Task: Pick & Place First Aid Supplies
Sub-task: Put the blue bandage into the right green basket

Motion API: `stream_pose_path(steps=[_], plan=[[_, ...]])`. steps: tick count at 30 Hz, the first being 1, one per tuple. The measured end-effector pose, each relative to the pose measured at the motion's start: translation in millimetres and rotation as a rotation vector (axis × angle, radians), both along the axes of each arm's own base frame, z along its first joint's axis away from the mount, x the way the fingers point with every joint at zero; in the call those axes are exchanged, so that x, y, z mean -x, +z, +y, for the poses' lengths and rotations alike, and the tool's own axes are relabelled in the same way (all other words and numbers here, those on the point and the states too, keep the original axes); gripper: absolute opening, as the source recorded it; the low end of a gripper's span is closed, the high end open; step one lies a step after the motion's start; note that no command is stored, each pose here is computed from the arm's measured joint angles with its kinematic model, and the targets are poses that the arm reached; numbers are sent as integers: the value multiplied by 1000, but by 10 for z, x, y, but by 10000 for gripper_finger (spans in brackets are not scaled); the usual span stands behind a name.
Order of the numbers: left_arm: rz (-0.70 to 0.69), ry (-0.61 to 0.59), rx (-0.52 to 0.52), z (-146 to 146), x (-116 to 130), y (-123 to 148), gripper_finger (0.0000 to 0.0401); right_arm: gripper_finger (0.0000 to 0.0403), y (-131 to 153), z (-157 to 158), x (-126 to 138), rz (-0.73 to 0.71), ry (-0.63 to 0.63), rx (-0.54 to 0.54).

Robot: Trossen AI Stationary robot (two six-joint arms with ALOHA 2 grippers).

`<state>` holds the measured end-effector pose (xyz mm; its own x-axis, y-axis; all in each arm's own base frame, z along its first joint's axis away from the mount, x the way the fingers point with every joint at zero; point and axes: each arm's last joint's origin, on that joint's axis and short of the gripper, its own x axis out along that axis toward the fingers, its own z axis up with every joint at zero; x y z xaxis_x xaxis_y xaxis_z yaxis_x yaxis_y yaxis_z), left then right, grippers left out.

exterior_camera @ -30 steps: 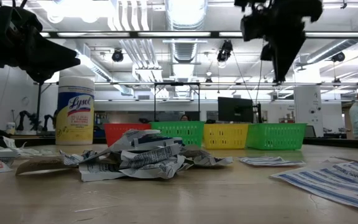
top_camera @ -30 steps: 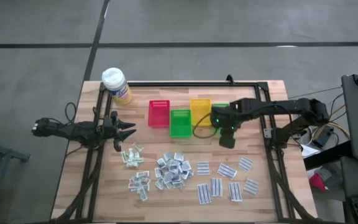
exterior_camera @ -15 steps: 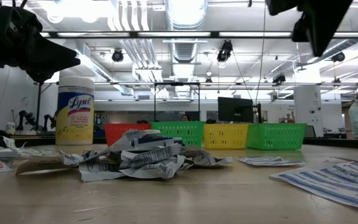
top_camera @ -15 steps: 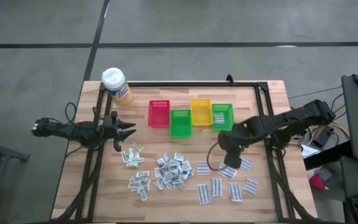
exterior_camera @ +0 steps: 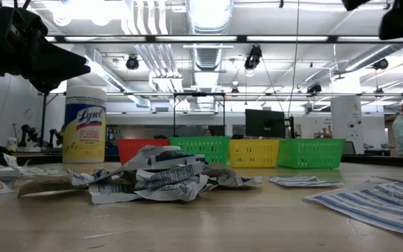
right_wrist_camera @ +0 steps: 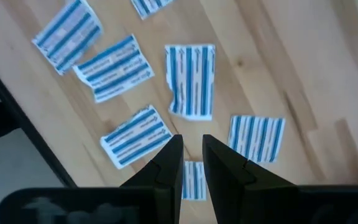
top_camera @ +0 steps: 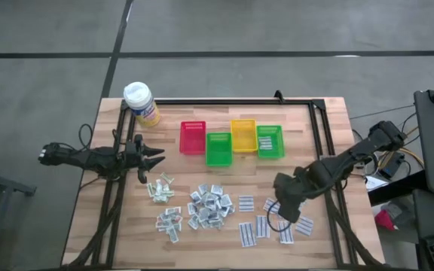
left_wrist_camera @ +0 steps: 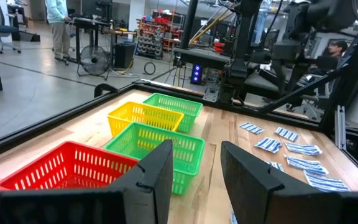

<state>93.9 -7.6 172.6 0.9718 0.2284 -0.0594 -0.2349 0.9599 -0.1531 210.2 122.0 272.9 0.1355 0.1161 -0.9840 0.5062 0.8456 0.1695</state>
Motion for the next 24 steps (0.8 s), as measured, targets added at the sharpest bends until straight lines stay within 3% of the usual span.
stream_pose_path(steps=[14, 24], plan=[[0, 0, 0, 0, 0, 0, 131, 57, -473, 33, 264, 167, -140, 81], [0, 0, 0, 0, 0, -1, 131, 57, -631, -21, 352, 229, -186, 100]])
